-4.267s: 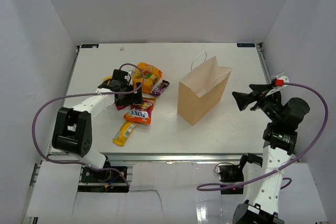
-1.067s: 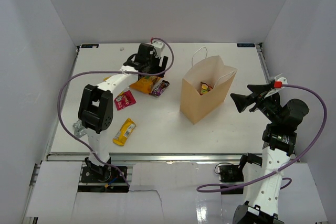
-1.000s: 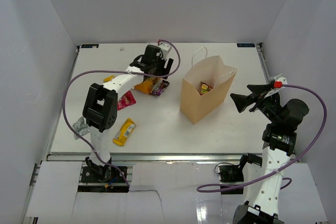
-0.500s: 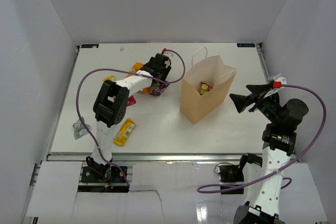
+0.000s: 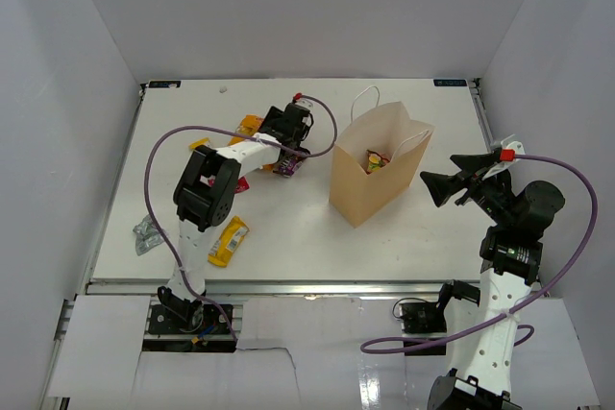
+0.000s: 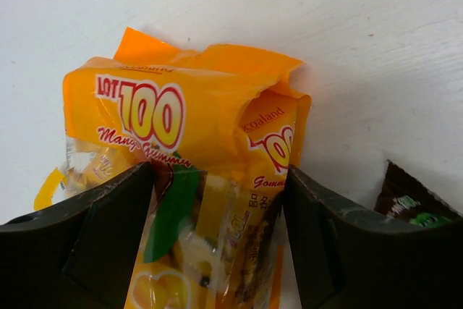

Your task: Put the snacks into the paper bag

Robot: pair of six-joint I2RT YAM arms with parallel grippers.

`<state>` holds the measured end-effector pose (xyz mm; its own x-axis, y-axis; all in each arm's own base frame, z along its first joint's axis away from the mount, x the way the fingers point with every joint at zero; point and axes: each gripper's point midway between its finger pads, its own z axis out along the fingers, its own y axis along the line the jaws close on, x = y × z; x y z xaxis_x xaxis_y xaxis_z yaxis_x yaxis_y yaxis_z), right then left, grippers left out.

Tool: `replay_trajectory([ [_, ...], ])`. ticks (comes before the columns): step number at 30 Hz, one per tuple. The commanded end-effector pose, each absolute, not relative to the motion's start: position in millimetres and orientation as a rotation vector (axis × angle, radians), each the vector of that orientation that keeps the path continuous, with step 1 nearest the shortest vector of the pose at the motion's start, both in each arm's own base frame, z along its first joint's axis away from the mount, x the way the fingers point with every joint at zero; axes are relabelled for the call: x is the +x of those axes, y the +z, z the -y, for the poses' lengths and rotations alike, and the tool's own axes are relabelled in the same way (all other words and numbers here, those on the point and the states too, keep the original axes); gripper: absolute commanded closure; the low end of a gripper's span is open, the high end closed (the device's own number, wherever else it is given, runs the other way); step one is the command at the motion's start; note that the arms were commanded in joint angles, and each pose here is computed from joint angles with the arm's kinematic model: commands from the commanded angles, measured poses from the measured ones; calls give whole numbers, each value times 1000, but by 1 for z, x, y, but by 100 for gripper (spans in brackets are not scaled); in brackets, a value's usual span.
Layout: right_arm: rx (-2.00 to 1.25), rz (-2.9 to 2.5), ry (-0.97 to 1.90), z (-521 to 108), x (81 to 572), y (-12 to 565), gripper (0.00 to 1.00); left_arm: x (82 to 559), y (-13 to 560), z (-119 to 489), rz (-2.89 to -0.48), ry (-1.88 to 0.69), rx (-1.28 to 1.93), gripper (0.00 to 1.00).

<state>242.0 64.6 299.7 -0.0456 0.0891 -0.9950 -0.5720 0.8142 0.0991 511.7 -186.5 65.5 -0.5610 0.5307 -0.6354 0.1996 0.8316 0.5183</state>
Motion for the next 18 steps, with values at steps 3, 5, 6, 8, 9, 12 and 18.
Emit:
replay_trajectory([
  [3, -446, -1493, 547, -68, 241, 304, 5, 505, 31, 171, -2248, 595, 526, 29],
  [5, -446, -1493, 547, -68, 241, 304, 5, 504, 31, 171, -2257, 574, 518, 44],
  [6, -445, -1493, 548, -68, 240, 304, 5, 504, 32, 170, -2261, 556, 503, 48],
  [8, -447, -1492, 546, -68, 240, 305, 5, 505, 39, 172, -2261, 508, 488, 60],
  [9, -446, -1492, 548, -68, 240, 305, 5, 504, 42, 173, -2262, 485, 485, 62],
  [12, -446, -1492, 548, -68, 240, 305, 5, 504, 64, 175, -2242, 424, 453, 76],
  [18, -451, -1487, 547, -69, 239, 306, 5, 496, 121, 166, -2207, 137, 311, 94],
])
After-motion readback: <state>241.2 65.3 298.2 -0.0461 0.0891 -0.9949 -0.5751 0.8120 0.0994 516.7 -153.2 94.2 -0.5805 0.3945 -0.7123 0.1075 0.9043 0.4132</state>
